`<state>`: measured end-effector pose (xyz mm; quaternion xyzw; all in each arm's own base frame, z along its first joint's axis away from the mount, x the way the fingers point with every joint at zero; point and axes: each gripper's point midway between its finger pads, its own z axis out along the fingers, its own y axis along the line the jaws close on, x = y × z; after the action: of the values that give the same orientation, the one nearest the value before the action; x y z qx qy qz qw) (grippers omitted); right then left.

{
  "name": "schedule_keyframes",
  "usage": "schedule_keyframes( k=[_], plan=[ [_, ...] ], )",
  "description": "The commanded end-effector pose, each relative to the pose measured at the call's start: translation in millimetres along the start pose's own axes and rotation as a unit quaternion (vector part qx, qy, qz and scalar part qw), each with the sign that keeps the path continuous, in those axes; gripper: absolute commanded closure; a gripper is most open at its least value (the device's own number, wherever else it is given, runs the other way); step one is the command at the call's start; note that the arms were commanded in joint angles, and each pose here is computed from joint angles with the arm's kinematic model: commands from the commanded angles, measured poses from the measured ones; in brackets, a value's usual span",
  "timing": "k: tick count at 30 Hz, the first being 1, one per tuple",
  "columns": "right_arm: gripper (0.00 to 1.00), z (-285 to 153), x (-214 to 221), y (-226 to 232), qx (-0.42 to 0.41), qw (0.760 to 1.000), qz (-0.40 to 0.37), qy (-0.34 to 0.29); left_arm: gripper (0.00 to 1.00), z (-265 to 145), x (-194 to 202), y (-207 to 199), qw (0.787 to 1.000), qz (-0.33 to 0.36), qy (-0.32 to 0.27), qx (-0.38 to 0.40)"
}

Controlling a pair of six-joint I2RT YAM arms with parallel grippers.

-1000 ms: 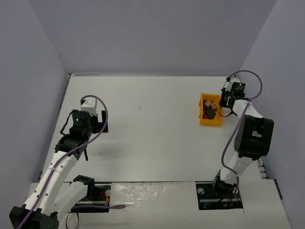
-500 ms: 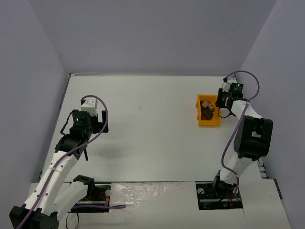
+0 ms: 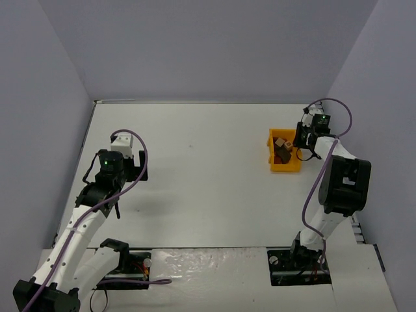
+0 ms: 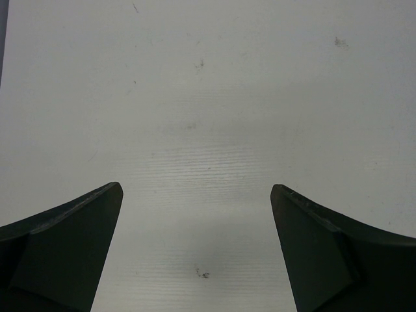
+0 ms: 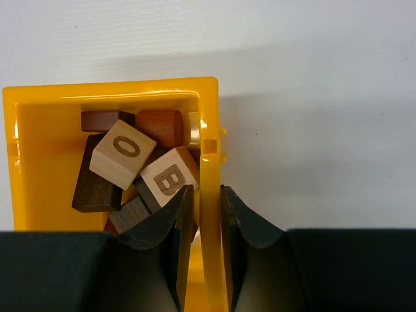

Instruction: Build the wood block tower

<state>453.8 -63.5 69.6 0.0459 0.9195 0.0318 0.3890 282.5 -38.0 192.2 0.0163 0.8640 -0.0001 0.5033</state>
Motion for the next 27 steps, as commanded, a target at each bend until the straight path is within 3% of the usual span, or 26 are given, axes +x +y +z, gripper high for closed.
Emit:
schedule_keyframes(
  k=[1, 5, 14, 27],
  plan=[
    [0.85, 2, -16, 5, -0.004, 1.000, -0.007, -0.025, 0.03, -7, -34, -5, 0.999, -0.001, -0.043, 0.011],
    [1.00, -3, -21, 7, -0.003, 0.999, -0.019, -0.032, 0.03, -7, -34, -5, 0.999, -0.002, -0.043, 0.011],
    [1.00, -58, -77, 51, 0.048, 0.985, -0.120, -0.111, 0.03, -5, -33, -7, 0.999, -0.002, -0.039, 0.015],
    [1.00, -72, -44, 88, 0.112, 0.960, -0.242, -0.089, 0.03, -2, -31, -9, 0.999, -0.002, -0.033, 0.016]
  ],
)
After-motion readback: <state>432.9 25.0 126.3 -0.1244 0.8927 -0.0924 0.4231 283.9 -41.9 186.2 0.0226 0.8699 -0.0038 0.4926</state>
